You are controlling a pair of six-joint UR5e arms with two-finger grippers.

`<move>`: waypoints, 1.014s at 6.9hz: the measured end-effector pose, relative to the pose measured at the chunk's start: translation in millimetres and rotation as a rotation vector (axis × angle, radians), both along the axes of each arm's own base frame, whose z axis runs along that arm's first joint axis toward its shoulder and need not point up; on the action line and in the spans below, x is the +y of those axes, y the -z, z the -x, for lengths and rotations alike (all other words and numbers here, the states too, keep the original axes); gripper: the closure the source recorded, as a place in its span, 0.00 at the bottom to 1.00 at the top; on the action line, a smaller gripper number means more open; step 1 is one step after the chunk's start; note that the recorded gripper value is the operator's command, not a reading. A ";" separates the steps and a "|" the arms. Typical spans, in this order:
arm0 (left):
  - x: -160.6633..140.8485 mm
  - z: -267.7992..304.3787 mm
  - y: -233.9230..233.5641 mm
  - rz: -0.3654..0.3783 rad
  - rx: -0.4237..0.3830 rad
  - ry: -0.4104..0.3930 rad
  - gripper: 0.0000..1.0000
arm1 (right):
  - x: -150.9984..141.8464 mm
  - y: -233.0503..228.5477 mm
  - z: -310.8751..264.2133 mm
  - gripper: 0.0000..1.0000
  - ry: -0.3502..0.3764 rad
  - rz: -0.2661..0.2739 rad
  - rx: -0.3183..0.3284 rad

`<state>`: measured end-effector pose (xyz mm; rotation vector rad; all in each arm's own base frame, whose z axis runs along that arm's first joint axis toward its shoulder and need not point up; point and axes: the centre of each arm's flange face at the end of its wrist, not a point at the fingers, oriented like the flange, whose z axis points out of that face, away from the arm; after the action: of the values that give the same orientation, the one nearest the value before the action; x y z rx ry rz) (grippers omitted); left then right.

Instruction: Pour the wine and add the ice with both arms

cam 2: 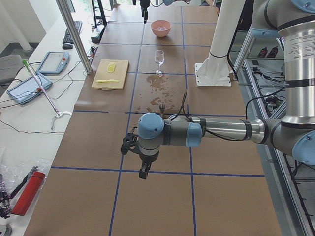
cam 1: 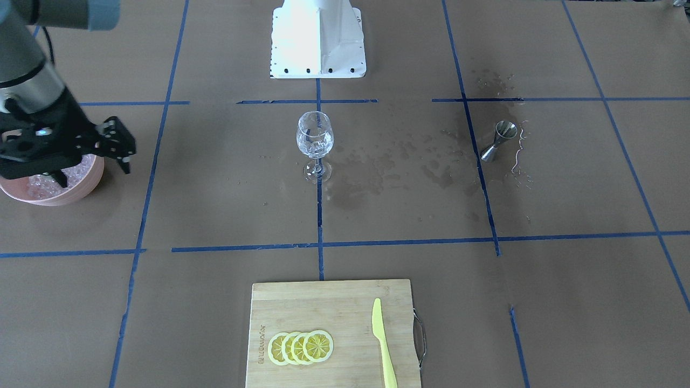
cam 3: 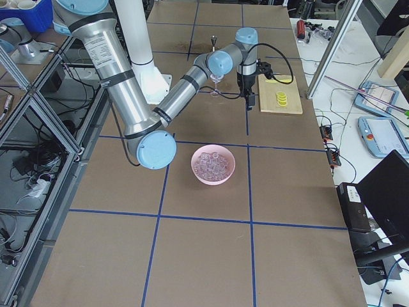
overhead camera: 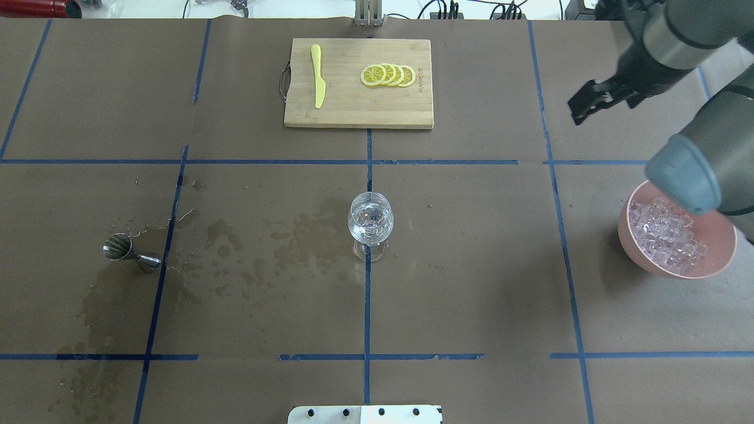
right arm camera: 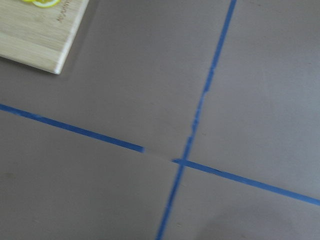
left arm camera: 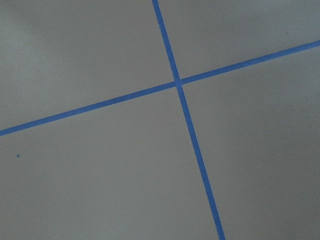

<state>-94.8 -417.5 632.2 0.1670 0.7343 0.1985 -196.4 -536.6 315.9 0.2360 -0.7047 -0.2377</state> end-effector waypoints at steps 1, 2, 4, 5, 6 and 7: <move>2.6 -0.4 -2.6 0.008 0.001 0.000 0.00 | 0.7 -59.3 -58.7 0.00 0.043 -0.014 0.006; 3.9 -0.5 -3.8 0.011 0.001 0.000 0.00 | 6.5 -114.4 -114.3 0.00 0.075 -0.013 0.014; 5.8 -0.3 -3.4 0.012 0.001 0.000 0.00 | 41.7 -220.1 -199.6 0.00 0.068 0.077 0.043; 8.6 -1.1 -4.8 0.015 0.003 -0.001 0.00 | 72.1 -262.6 -224.0 0.00 0.050 0.144 0.048; 11.0 -1.9 -5.9 0.017 0.005 -0.003 0.00 | 97.4 -289.5 -239.5 0.00 0.033 0.194 0.045; 12.1 -2.4 -6.1 0.019 0.006 -0.003 0.00 | 115.7 -307.1 -249.2 0.00 0.024 0.226 0.041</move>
<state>-92.4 -405.4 638.3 0.1486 0.7424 0.1943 52.8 -420.9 623.1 0.0072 -0.6882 -0.1830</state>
